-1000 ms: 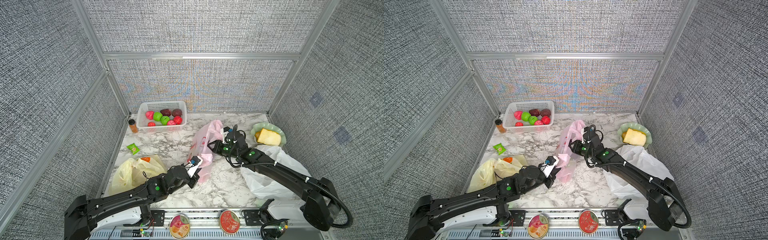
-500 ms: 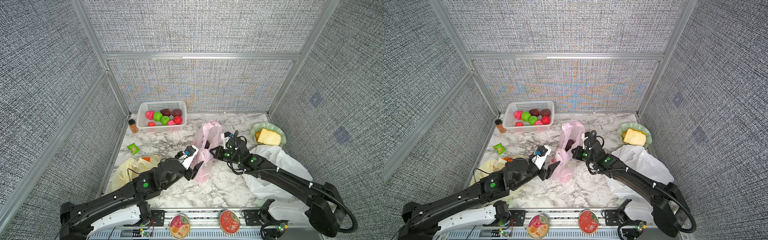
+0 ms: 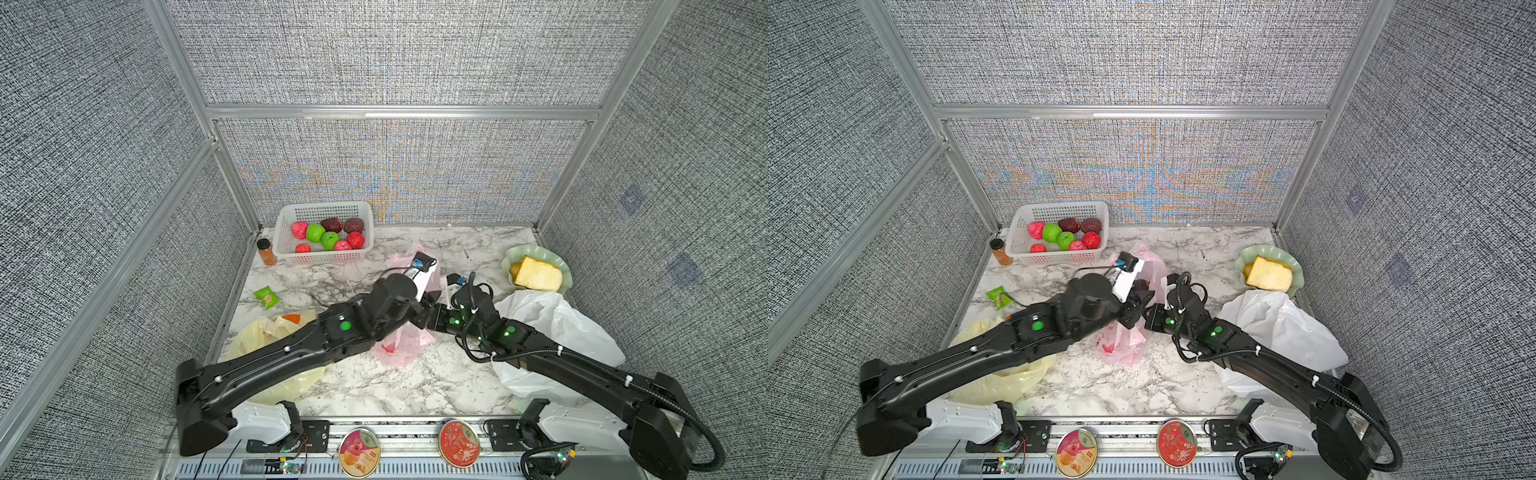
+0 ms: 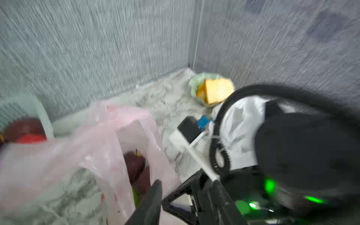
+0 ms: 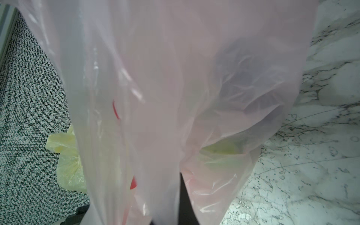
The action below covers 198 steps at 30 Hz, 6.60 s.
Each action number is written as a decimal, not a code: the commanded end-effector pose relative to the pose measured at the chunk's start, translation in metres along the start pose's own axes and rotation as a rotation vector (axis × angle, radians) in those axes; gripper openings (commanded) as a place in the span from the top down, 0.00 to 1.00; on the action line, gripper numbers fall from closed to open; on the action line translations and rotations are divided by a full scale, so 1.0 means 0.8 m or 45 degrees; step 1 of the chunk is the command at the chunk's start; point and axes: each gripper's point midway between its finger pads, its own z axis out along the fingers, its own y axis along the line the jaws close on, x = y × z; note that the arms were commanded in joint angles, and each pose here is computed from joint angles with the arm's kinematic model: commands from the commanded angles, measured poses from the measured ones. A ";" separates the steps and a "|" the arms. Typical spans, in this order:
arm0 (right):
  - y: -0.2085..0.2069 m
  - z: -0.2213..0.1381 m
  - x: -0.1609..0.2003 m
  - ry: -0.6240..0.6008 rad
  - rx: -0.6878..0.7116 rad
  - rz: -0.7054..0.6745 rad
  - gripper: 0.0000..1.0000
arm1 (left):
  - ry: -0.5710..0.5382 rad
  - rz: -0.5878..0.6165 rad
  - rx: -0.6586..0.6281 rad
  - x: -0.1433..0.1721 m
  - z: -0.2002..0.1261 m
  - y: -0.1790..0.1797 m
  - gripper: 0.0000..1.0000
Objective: Untie the knot of a plastic bag & take out the apple
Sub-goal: Untie the plastic bag at the center of the board, then pick up the apple from the plastic bag.
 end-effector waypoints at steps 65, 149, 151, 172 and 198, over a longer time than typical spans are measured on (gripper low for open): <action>-0.116 -0.011 0.117 0.200 0.459 -0.068 1.00 | 0.340 -0.348 -0.122 0.206 -0.007 0.115 0.46; -0.105 0.012 0.104 0.190 0.487 -0.191 1.00 | -0.147 0.095 0.253 0.003 -0.081 0.047 0.49; -0.105 0.011 0.102 0.183 0.492 -0.192 1.00 | -0.141 0.080 0.316 0.005 -0.078 0.042 0.49; -0.109 0.008 0.090 0.154 0.497 -0.171 1.00 | 0.162 -0.224 0.721 0.097 0.020 -0.015 0.48; -0.100 -0.008 0.045 0.062 0.472 -0.212 1.00 | -0.250 -0.192 -0.298 -0.055 -0.051 0.209 0.48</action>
